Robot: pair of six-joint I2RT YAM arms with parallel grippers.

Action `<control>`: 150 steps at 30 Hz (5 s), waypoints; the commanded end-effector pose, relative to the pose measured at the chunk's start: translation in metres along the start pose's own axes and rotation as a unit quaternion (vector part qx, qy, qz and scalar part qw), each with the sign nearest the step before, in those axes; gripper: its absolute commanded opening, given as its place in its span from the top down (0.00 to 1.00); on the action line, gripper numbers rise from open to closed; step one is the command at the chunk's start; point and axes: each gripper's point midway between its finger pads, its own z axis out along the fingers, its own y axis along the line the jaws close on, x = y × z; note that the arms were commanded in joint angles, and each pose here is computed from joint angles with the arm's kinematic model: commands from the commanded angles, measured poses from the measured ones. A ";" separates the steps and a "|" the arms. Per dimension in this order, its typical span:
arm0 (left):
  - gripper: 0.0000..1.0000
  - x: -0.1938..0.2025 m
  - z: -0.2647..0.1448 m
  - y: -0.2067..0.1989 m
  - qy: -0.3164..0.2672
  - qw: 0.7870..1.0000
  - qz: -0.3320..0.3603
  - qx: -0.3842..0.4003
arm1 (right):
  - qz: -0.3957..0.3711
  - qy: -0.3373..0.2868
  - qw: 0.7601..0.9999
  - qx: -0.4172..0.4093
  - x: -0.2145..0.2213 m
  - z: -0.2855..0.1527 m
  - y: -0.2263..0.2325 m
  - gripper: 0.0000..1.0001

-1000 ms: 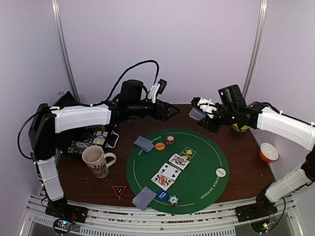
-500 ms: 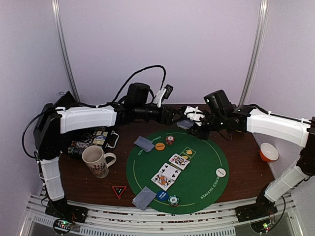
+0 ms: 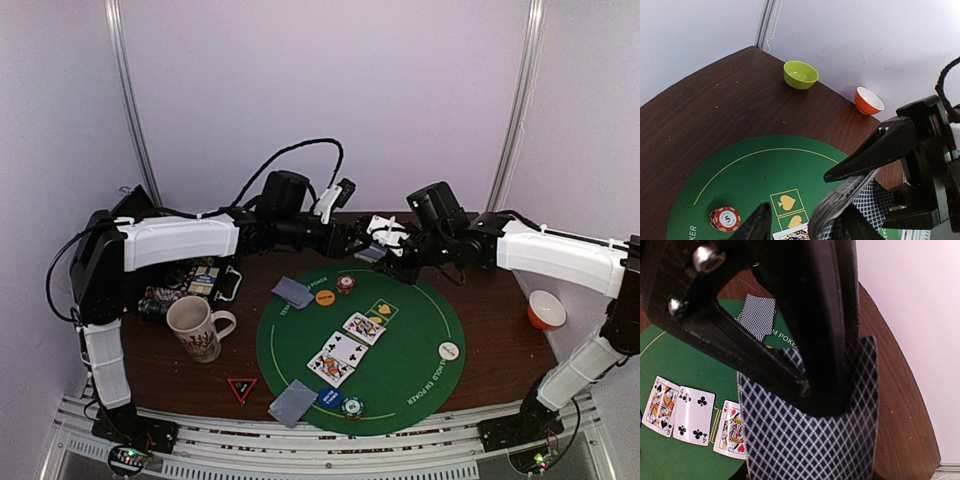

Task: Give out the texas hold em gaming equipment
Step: Pick up the poker card from the face-down deck piles, then distribute the poker card in the community card area.

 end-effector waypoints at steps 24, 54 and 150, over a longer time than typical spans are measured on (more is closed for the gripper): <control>0.79 -0.028 -0.027 -0.008 -0.032 0.998 0.057 -0.017 | -0.015 -0.011 0.999 0.033 -0.013 -0.009 -0.017 0.55; 1.00 -0.038 -0.047 -0.032 -0.053 0.995 0.079 0.025 | 0.007 -0.010 0.999 0.049 0.001 -0.016 -0.032 0.55; 1.00 0.173 0.109 0.060 0.313 0.888 0.335 -0.026 | 0.092 0.024 0.984 0.149 0.059 -0.066 -0.105 0.54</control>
